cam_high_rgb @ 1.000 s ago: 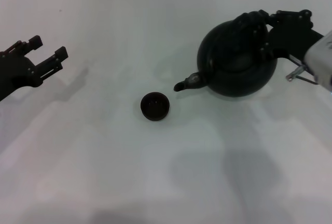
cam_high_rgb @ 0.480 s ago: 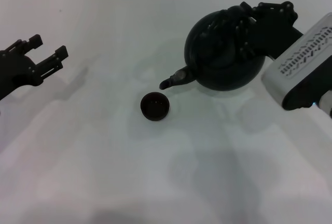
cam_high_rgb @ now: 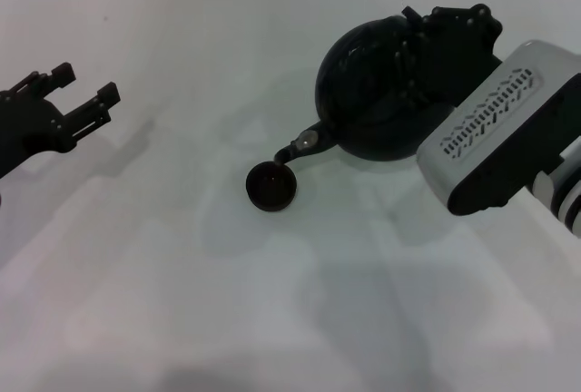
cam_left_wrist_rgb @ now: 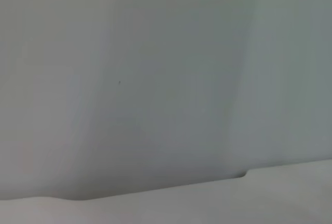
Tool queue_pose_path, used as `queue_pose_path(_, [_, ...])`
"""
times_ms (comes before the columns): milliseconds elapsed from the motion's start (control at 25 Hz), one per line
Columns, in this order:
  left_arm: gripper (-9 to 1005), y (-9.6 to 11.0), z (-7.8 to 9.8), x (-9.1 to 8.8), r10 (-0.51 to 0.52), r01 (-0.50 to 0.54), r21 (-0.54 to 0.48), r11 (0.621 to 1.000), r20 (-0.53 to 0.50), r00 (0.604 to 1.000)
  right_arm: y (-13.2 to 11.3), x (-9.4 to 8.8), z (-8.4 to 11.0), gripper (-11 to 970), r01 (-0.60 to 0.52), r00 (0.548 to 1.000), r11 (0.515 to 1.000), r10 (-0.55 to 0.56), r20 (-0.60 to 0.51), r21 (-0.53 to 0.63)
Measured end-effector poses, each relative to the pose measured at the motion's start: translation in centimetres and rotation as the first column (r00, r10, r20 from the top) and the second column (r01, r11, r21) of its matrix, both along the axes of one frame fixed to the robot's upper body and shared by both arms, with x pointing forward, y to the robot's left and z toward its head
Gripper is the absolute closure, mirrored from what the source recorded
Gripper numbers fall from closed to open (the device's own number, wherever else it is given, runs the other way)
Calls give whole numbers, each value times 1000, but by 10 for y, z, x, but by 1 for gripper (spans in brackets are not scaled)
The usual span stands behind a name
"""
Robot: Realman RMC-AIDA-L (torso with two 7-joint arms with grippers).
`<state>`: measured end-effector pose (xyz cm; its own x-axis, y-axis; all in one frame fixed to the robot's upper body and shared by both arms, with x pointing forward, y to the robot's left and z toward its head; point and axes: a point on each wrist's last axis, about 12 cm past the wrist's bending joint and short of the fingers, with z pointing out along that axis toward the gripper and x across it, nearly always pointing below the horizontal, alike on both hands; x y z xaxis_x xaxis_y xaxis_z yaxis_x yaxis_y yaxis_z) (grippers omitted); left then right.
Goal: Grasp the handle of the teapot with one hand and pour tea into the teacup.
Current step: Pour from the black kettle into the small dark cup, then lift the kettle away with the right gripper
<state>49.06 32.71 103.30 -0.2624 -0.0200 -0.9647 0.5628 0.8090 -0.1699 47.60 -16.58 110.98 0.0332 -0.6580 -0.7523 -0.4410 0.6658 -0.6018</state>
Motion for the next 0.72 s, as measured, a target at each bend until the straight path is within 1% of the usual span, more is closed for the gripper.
queue_pose_path(480, [233, 0, -2, -1, 3, -3, -2, 1000, -8, 1000, 7, -4, -1, 844, -5, 1000, 998, 6, 15, -56])
queue_pose_path(720, [232, 0, -2, 0, 6, -6, 2, 1000, -9, 1000, 11, -5, -2, 846, -5, 1000, 995, 8, 30, -103])
